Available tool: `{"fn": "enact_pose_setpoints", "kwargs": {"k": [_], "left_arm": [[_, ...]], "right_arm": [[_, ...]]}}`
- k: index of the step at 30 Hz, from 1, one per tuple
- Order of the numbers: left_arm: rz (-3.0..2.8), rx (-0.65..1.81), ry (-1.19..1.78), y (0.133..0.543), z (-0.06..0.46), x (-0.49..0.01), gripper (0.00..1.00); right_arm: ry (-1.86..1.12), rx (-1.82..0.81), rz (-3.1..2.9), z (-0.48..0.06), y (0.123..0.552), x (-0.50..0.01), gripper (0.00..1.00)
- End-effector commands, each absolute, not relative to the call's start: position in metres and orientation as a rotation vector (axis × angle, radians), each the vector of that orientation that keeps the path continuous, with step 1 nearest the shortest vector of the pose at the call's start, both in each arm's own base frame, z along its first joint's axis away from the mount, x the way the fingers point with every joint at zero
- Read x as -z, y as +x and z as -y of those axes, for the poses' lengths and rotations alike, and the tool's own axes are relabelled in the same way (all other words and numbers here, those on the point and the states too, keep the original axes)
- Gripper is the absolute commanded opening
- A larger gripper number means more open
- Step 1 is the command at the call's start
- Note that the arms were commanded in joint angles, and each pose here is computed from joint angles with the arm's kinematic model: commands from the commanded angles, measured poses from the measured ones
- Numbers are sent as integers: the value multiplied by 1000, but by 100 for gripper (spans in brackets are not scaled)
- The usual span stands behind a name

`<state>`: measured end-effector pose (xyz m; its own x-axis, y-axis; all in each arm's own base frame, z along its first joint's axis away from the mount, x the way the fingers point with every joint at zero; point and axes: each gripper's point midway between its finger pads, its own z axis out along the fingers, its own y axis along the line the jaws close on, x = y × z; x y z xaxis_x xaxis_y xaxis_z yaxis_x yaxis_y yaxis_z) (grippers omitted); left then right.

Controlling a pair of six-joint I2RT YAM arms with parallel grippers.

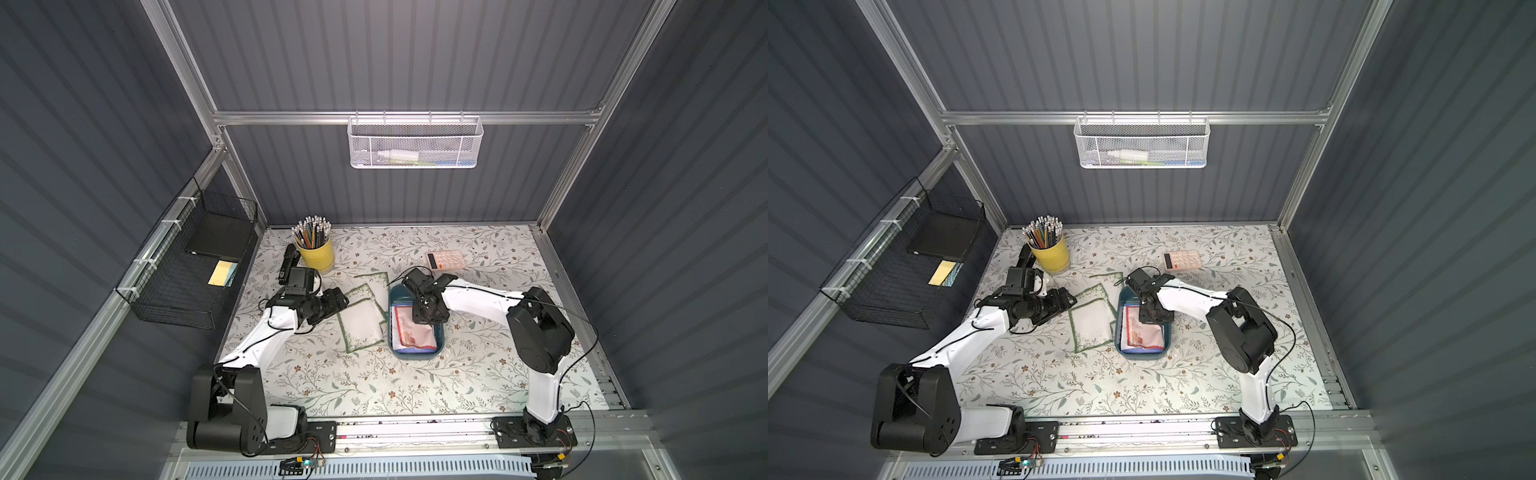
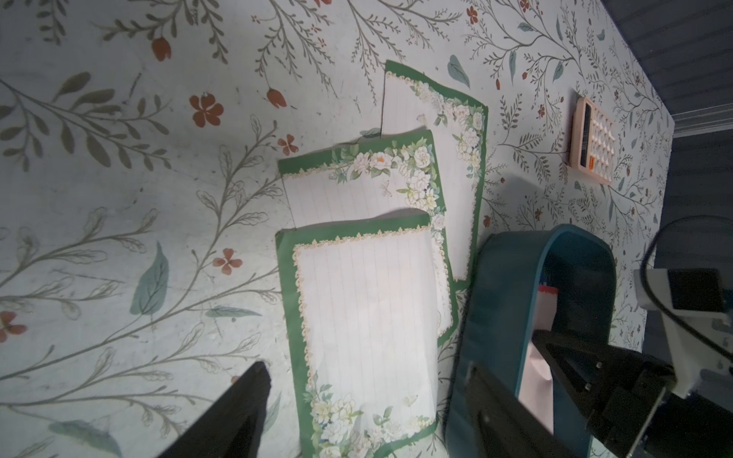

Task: Take out the stationery paper from the storage box
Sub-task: Pick up the stationery paper from the storage box.

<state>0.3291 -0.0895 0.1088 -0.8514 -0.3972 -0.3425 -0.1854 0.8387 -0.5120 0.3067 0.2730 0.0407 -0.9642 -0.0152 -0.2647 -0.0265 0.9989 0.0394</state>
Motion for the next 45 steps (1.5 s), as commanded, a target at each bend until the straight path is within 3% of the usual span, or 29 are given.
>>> {"fn": "enact_pose_setpoints", "kwargs": {"k": [1,8,15,19,31,45], "left_arm": [[-2581,691,-430,330,95,-107,80],[-2550,779,-403,333,105,-115,80],[-2439,1184,-228,330,150,-141,80],[-2401,1288,-172,326,160,-151,79],[-2372,1369,-156,318,170,-153,69],[-2370,1443,-73,314,217,-154,68]], "right_arm": [[-55,-33,-2836,-269,310,-66,10],[-52,-19,-2798,-263,313,-81,10],[-32,-52,-2715,-262,326,-115,11],[-22,-40,-2693,-258,331,-125,11],[-16,-77,-2666,-263,338,-134,11],[-22,-115,-2665,-276,346,-134,11]]}}
